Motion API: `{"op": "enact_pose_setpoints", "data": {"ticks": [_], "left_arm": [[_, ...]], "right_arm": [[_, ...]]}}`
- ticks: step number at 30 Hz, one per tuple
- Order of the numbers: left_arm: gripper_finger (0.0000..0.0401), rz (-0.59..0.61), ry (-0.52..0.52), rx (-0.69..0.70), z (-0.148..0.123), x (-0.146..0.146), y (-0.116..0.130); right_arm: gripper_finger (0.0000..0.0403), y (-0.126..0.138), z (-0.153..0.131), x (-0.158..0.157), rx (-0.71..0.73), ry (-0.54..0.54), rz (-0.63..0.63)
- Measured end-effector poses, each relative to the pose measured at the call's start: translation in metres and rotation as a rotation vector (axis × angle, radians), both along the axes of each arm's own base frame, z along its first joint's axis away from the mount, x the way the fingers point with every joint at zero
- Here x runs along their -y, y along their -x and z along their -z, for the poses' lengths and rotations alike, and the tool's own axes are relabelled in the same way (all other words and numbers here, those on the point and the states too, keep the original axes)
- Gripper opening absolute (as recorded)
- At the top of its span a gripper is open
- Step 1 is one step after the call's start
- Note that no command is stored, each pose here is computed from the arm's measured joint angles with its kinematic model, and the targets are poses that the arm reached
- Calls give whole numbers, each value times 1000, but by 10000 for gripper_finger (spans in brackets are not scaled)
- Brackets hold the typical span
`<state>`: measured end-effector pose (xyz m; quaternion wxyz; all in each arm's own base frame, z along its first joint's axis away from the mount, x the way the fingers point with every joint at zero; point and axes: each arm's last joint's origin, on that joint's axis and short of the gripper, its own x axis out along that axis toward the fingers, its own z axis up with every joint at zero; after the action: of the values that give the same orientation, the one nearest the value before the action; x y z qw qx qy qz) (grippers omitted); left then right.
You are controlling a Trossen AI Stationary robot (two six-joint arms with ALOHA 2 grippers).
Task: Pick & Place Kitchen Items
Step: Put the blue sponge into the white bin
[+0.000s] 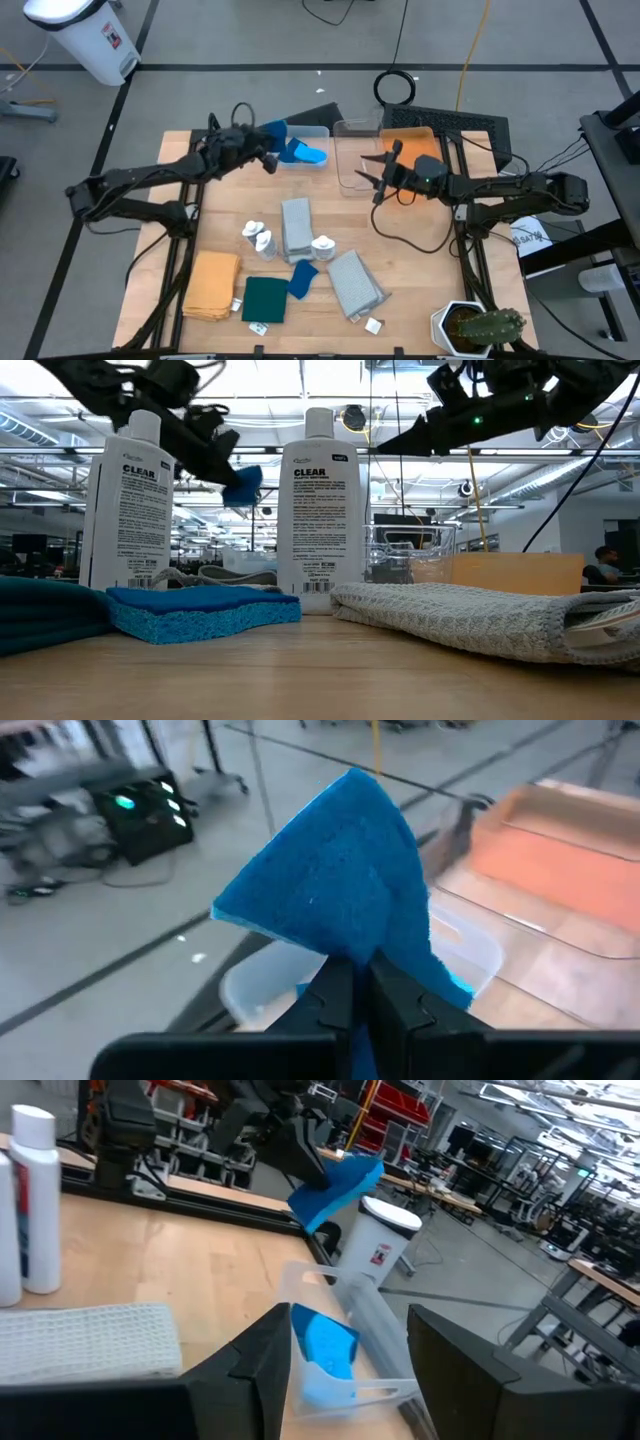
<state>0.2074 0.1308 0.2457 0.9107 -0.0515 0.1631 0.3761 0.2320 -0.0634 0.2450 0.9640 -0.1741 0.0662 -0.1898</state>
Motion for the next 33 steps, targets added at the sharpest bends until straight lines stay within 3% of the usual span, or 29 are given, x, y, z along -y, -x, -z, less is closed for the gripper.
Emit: {"op": "enact_pose_setpoints", "data": {"ticks": [8, 15, 33], "left_arm": [[9, -5, 109, -69, 18, -48, -33], [12, 29, 266, -75, 38, -74, -43], [10, 12, 381, -123, 54, -75, -41]], "right_arm": [[169, 0, 1, 1, -12, 5, 3], [169, 0, 3, 1, -32, -15, 4], [169, 0, 4, 0, -33, -39, 3]]}}
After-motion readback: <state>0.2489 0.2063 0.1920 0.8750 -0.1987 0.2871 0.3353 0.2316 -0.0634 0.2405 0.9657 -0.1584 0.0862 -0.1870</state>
